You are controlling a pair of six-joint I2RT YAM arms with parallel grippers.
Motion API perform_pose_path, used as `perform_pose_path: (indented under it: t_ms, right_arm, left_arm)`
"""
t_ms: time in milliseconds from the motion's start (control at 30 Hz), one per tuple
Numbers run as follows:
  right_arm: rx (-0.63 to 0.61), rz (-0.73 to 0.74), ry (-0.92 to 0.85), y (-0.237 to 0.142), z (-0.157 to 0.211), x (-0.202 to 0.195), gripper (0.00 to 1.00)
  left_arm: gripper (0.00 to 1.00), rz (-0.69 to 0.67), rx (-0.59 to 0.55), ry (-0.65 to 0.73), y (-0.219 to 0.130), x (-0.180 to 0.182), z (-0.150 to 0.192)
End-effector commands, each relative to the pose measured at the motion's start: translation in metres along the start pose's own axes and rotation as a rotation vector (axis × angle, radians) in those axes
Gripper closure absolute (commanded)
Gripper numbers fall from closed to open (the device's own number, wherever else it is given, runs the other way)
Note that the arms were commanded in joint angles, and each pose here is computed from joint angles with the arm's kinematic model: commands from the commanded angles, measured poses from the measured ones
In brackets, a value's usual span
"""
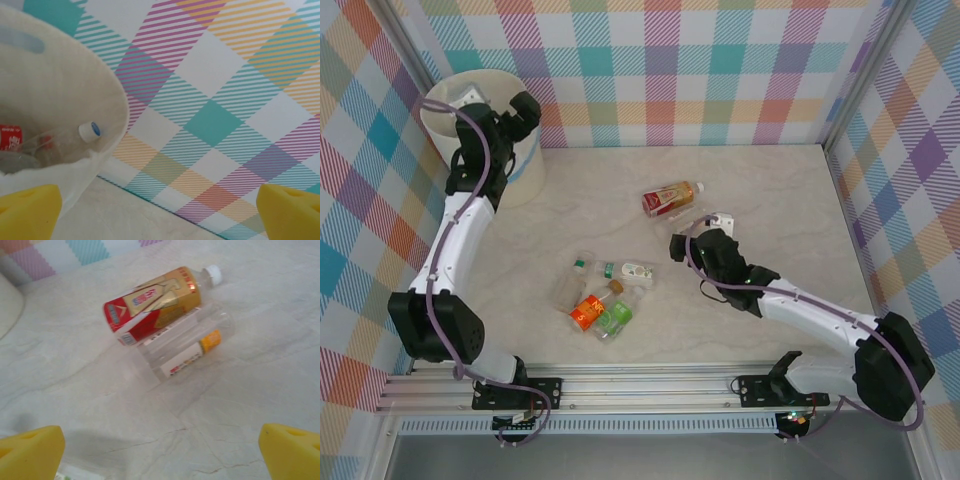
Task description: Put the plastic bottles in the bin
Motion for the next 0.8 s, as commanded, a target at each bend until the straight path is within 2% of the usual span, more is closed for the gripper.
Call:
perform_pose_path:
  t_ms: [0, 200, 433, 600, 767]
  right_arm:
    - [0.012, -0.214, -0.032, -0.007, -0.006, 0.022, 0.00]
    - [0.105, -0.357, -0.097, -0.010, -0.002, 0.038, 0.00]
    - [0.103, -0.356, -0.096, -0.003, 0.000, 0.039, 0.00]
    - [0.119, -0.365, -0.105, 0.002, 0.001, 0.044, 0.00]
    - [0.123, -0.357, -0.103, 0.004, 0.002, 0.045, 0.00]
  left_arm:
    - [0.00, -0.016, -0.046, -0.087, -0.016, 0.001, 0.004]
    - [0.00, 0.109, 0.137, -0.077, -0.045, -0.004, 0.044]
    - [0.00, 0.163, 0.325, -0.036, -0.088, 0.002, 0.096]
    - [0.00, 0.110, 0.546, 0.080, -0.109, 0.005, 0.140]
    - [0.00, -0.029, 0.682, 0.217, -0.124, 0.028, 0.166]
Point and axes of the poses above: each hand's point on the last joint's axis, 136 mm out from that joint toward the fingers, its own y axis out along the fingers, its own x axis along the line the jaws close on, z = x × y, the point moved 9 cm from there along -y, back along the fingers, and after that the axes turned 13 degrees about y, right-handed, at the moved point
